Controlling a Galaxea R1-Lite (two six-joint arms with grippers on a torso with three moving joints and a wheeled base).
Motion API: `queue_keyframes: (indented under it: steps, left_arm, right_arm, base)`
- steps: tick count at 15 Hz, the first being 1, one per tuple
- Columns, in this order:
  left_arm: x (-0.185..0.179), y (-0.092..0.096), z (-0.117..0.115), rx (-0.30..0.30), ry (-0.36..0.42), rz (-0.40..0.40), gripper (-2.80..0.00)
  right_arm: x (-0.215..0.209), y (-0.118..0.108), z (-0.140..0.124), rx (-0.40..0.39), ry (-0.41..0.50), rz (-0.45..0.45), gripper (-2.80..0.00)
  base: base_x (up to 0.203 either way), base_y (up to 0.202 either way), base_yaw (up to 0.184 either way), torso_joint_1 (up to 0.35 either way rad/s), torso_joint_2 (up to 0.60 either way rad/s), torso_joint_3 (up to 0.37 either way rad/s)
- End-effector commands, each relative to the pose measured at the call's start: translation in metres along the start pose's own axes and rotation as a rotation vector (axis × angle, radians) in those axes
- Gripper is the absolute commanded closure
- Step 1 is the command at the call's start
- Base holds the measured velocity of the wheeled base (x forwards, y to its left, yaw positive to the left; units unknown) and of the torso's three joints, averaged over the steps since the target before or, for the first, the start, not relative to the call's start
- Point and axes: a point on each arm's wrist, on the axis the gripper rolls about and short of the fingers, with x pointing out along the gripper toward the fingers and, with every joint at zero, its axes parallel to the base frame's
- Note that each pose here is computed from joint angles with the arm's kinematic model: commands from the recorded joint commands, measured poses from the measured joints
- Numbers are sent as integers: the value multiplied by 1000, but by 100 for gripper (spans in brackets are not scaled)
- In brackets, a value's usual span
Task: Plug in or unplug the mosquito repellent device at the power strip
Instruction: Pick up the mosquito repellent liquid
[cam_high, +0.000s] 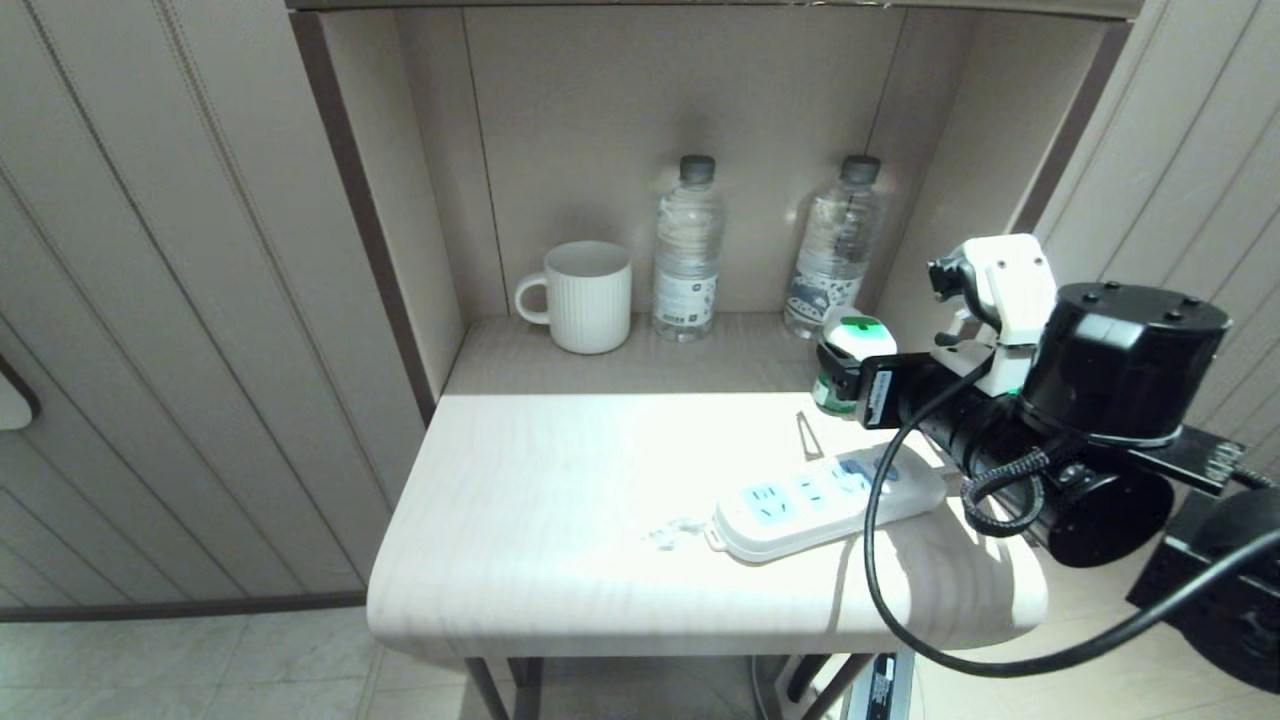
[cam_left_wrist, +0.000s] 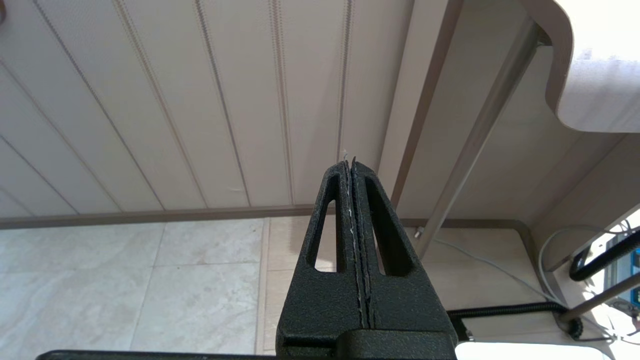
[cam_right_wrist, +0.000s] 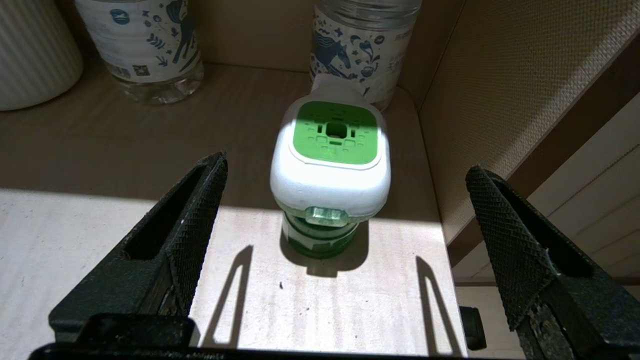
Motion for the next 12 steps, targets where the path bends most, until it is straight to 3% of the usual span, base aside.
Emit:
queue_keyframes:
  steps: [1, 12]
  left_arm:
    - [0, 0, 0, 0, 1, -1, 0]
    - [0, 0, 0, 0, 1, -1, 0]
  right_arm:
    - [8, -1, -6, -8, 15, -4, -280]
    - [31, -3, -11, -7, 25, 6, -280]
  base:
    - [0, 0, 0, 0, 0, 0]
    - [0, 0, 0, 0, 0, 0]
